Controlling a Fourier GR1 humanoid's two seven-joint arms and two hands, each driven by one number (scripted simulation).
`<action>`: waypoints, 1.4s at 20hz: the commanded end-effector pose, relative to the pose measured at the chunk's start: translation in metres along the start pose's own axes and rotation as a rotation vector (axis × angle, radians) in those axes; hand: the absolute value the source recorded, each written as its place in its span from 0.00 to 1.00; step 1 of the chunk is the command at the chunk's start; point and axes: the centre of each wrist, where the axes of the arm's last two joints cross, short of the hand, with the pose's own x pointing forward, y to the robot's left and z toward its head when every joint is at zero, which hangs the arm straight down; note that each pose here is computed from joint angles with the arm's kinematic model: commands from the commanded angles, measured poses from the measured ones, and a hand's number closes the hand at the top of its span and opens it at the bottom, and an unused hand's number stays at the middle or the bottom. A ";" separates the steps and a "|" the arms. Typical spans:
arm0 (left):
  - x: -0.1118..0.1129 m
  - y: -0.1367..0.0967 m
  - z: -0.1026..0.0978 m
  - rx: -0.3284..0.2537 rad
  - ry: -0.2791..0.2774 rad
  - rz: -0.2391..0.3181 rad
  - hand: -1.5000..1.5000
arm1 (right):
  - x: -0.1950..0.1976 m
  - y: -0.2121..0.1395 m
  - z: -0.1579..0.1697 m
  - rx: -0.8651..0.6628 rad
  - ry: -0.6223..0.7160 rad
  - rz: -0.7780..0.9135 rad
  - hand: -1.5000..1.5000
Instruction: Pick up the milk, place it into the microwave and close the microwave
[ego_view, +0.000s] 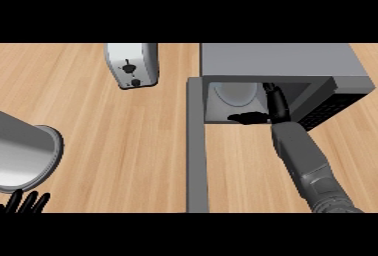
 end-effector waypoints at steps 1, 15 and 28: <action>0.000 -0.009 -0.022 -0.037 0.006 -0.011 0.00 | -0.006 -0.001 0.013 0.020 0.002 -0.039 0.00; -0.034 -0.054 -0.073 -0.255 0.114 -0.030 1.00 | -0.035 -0.007 0.129 0.031 -0.004 -0.190 0.00; -0.077 -0.111 -0.131 -0.494 0.253 -0.139 1.00 | 0.026 -0.086 0.219 -0.066 -0.008 -0.071 0.00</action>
